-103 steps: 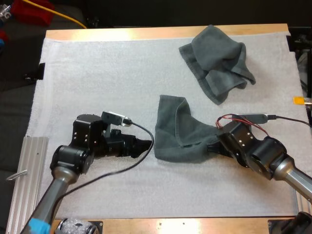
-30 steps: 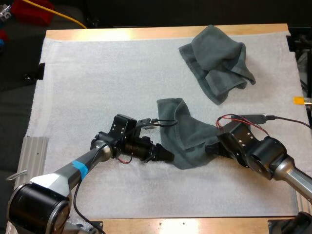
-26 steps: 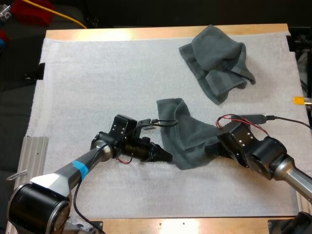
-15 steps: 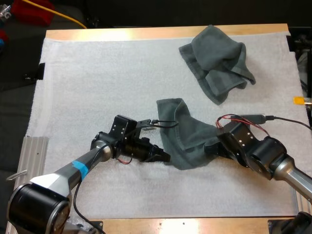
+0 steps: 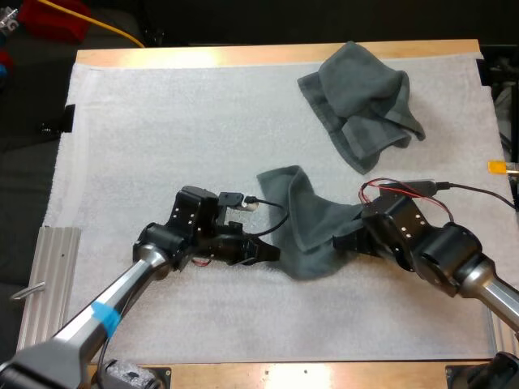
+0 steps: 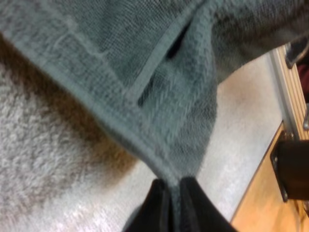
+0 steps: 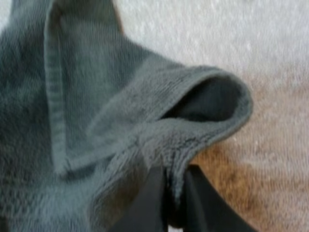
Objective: Pick towel from pile, fold and stack
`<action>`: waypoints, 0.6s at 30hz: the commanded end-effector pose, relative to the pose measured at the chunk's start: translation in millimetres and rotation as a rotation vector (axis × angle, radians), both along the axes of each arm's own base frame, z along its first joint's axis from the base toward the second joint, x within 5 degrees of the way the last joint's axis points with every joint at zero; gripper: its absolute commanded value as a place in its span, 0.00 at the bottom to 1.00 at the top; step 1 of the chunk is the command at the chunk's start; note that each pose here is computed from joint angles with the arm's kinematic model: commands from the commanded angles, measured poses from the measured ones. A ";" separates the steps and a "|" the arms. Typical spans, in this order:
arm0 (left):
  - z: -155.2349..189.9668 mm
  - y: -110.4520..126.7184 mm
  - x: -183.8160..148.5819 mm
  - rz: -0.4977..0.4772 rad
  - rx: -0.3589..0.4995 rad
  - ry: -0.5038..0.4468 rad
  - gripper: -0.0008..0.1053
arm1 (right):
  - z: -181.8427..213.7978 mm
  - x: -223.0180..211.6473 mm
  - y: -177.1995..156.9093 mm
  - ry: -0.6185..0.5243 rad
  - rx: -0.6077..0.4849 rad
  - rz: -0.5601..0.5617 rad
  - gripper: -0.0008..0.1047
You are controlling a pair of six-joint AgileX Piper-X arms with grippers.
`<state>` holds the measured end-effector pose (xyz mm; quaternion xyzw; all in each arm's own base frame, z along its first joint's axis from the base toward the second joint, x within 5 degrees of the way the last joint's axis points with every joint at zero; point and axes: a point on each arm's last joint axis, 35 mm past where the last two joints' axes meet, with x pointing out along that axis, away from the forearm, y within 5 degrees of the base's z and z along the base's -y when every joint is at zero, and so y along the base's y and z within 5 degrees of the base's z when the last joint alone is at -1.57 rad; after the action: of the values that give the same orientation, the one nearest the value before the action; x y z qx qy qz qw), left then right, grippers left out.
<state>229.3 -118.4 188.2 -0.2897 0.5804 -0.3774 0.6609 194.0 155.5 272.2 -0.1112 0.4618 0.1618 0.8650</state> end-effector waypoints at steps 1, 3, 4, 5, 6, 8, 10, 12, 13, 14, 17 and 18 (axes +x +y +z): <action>13.3 -0.9 -1.6 -0.012 -0.020 -0.043 0.01 | 13.5 -1.2 -1.7 -0.040 0.030 0.013 0.01; 31.1 0.8 -5.8 -0.012 -0.036 -0.085 0.01 | 25.2 -4.3 -4.3 -0.069 0.052 0.015 0.01; 38.8 1.5 -7.8 -0.012 -0.040 -0.096 0.01 | 31.5 -6.0 -5.7 -0.085 0.065 0.015 0.01; 44.9 2.0 -9.1 -0.012 -0.043 -0.103 0.01 | 36.5 -7.4 -6.9 -0.096 0.074 0.015 0.01; 56.4 2.8 -10.9 -0.011 -0.050 -0.121 0.01 | 44.2 -9.7 -8.8 -0.111 0.088 0.014 0.01; 78.1 4.0 -12.1 -0.006 -0.058 -0.157 0.01 | 59.8 -14.7 -13.1 -0.133 0.122 -0.003 0.01; 100.2 6.0 -13.3 0.003 -0.064 -0.183 0.01 | 72.9 -19.1 -16.8 -0.144 0.148 -0.019 0.01; 119.2 8.1 -12.9 0.012 -0.073 -0.211 0.01 | 83.8 -22.9 -20.0 -0.151 0.156 -0.020 0.01; 131.5 8.5 -13.4 0.013 -0.077 -0.221 0.01 | 89.0 -25.2 -21.9 -0.142 0.148 -0.020 0.01; 138.5 8.7 -14.1 0.013 -0.076 -0.219 0.01 | 90.9 -26.7 -23.2 -0.130 0.138 -0.020 0.01; 150.5 9.6 -16.3 0.013 -0.071 -0.205 0.01 | 91.7 -31.4 -26.9 -0.084 0.105 -0.017 0.01; 153.5 10.0 -17.4 0.013 -0.070 -0.204 0.01 | 91.9 -33.0 -27.8 -0.064 0.099 -0.012 0.01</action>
<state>211.3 -108.5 341.0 -0.2783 0.4993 -0.4181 0.7060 158.3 128.1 362.2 -0.0686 0.4421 0.1918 0.8735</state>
